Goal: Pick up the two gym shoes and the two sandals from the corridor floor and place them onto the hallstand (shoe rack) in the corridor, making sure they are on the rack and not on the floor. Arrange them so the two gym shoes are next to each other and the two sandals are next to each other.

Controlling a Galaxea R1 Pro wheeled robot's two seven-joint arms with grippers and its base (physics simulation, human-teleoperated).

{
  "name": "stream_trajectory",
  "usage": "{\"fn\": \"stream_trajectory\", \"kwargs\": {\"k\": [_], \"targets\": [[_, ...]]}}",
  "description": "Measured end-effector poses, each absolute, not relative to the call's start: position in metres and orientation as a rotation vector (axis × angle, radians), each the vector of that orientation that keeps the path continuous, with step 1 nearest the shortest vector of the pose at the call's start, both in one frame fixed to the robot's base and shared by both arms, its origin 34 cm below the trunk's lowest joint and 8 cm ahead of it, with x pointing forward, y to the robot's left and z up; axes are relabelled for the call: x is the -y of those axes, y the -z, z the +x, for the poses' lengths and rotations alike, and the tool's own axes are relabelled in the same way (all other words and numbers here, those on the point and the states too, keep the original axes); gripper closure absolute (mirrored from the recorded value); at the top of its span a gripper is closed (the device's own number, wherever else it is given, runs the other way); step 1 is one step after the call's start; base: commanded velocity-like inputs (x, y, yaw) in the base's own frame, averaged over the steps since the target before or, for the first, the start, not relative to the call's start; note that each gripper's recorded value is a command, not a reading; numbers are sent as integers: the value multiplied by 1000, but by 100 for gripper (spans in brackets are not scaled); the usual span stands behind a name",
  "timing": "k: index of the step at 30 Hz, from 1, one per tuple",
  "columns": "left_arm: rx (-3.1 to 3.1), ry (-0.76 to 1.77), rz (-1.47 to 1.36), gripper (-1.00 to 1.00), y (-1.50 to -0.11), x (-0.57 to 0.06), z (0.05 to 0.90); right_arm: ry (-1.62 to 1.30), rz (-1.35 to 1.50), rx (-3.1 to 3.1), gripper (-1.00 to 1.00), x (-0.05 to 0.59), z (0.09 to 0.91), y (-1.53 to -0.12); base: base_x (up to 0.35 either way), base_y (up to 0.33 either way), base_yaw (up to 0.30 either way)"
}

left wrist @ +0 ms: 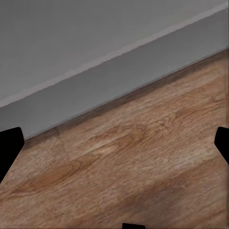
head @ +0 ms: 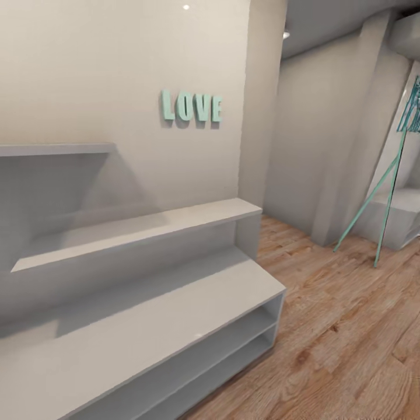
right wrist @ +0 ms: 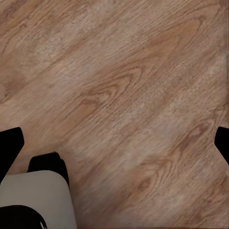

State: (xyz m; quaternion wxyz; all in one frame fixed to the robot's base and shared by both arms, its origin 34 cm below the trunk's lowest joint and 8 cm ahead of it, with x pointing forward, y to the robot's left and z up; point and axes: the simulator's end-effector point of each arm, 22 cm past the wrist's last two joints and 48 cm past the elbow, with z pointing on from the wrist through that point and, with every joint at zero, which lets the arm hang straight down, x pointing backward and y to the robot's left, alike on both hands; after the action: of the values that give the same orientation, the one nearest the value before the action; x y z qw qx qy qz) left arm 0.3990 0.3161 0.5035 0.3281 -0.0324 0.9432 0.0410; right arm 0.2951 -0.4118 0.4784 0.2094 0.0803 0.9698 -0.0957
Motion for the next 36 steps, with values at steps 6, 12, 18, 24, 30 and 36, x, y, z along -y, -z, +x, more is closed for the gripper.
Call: {"fn": "stream_trajectory", "kwargs": {"k": [6,12,18,24,30,36], "targets": [[-2469,-107,-84,-100,-503,-316,399,268,235,-2696,-100,413,295,-479,0,0,-138],[-2469,-107,-83,-100,-503,-316,399,269,240,-2695,-100,414,295,-479,0,0,-66],[-2469,-107,-84,-100,-503,-316,399,270,242,-2694,-100,414,295,-479,0,0,-30],[-2470,-105,-83,-100,-503,-315,399,270,244,-2694,-100,414,295,-479,0,0,-14],[-2470,-101,-83,-100,-503,-312,399,270,245,-2694,-100,414,295,-479,0,0,-7],[-2470,-98,-85,-100,-503,-310,399,271,246,-2694,-100,414,295,-479,0,0,-3]]}}
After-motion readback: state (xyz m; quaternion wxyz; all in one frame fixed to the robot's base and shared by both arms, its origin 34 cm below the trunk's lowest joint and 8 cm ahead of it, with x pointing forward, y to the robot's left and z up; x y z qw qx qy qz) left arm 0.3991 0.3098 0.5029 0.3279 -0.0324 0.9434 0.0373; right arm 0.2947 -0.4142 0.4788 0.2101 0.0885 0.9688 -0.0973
